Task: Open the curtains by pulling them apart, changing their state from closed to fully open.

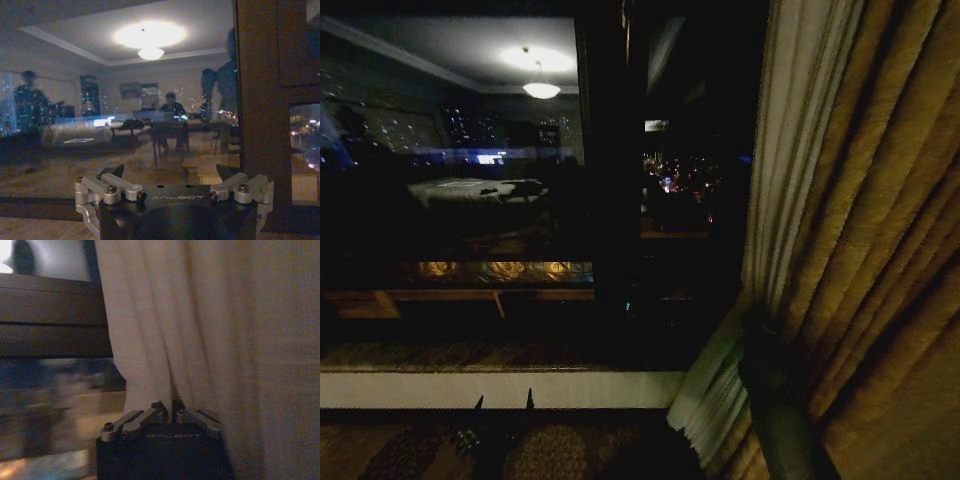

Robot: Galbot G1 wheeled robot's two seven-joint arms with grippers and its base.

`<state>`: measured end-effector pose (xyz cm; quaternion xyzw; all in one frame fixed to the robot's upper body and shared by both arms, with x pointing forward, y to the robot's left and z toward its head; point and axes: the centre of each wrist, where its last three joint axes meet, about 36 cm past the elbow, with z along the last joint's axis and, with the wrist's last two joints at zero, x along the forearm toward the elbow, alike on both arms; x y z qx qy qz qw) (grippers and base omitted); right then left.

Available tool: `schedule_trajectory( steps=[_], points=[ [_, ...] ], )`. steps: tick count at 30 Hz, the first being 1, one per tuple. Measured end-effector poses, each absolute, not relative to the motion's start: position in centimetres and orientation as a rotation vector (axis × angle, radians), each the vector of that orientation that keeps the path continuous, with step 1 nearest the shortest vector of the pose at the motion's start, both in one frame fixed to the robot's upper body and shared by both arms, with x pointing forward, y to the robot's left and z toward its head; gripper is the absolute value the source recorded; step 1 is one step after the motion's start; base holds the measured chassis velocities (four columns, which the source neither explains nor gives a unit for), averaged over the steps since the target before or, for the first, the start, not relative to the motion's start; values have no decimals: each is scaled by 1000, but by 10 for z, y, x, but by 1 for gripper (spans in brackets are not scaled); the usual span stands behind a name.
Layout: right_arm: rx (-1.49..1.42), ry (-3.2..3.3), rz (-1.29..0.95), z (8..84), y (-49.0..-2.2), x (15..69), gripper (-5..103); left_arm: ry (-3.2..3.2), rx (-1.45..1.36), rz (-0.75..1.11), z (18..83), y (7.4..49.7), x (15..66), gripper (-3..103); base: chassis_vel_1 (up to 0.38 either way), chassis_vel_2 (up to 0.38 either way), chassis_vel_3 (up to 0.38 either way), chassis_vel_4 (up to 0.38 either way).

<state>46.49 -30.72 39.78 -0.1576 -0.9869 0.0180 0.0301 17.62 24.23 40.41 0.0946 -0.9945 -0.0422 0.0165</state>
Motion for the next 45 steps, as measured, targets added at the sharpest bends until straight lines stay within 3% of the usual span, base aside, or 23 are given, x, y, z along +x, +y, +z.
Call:
schedule_trajectory(
  steps=[1,3,5,6,9,10,11,12,13,15,16,17,18,21,22,23,24,45],
  points=[
    [-383,-3053,64,402,-293,448,5,-3098,293,-128,405,242,178,100,0,0,0,0],
    [-268,-3064,71,407,-279,428,22,-3101,291,-121,406,240,181,100,0,0,0,0],
    [-201,-3066,76,410,-272,416,22,-3102,290,-117,406,239,183,100,0,0,0,0],
    [-93,-3067,81,416,-261,397,33,-3103,288,-110,407,238,185,100,0,0,0,0],
    [7,-3061,83,422,-250,378,33,-3103,289,-109,407,238,186,100,0,0,0,0],
    [47,-3056,84,424,-246,370,44,-3103,290,-109,407,238,187,100,0,0,0,0],
    [129,-3041,80,430,-237,352,44,-3101,297,-115,408,239,188,100,0,0,0,0],
    [164,-3033,78,431,-232,344,55,-3101,300,-120,408,240,189,100,0,0,0,0],
    [203,-3024,83,432,-227,333,55,-3100,303,-126,408,241,190,100,0,0,0,0],
    [216,-3020,86,432,-224,328,55,-3100,303,-127,408,242,191,100,0,0,0,0],
    [229,-3021,93,430,-221,323,66,-3099,302,-131,409,243,192,100,0,0,0,0],
    [234,-3042,113,425,-215,318,66,-3098,298,-134,409,243,193,100,0,0,0,0],
    [227,-3053,119,423,-212,317,77,-3098,297,-135,409,243,194,100,0,0,0,0],
    [203,-3067,118,421,-207,316,77,-3098,292,-133,411,243,195,100,0,0,0,0],
    [184,-3077,138,420,-206,318,88,-3100,271,-124,411,243,195,100,0,0,0,0],
    [177,-3081,153,421,-206,319,88,-3100,265,-122,412,243,195,100,0,0,0,0],
    [170,-3086,168,421,-207,321,97,-3100,258,-120,412,243,195,100,0,0,0,0],
    [165,-3084,243,413,-204,332,100,-3094,267,-109,412,242,194,100,183,192,-187,-185]
  ],
)
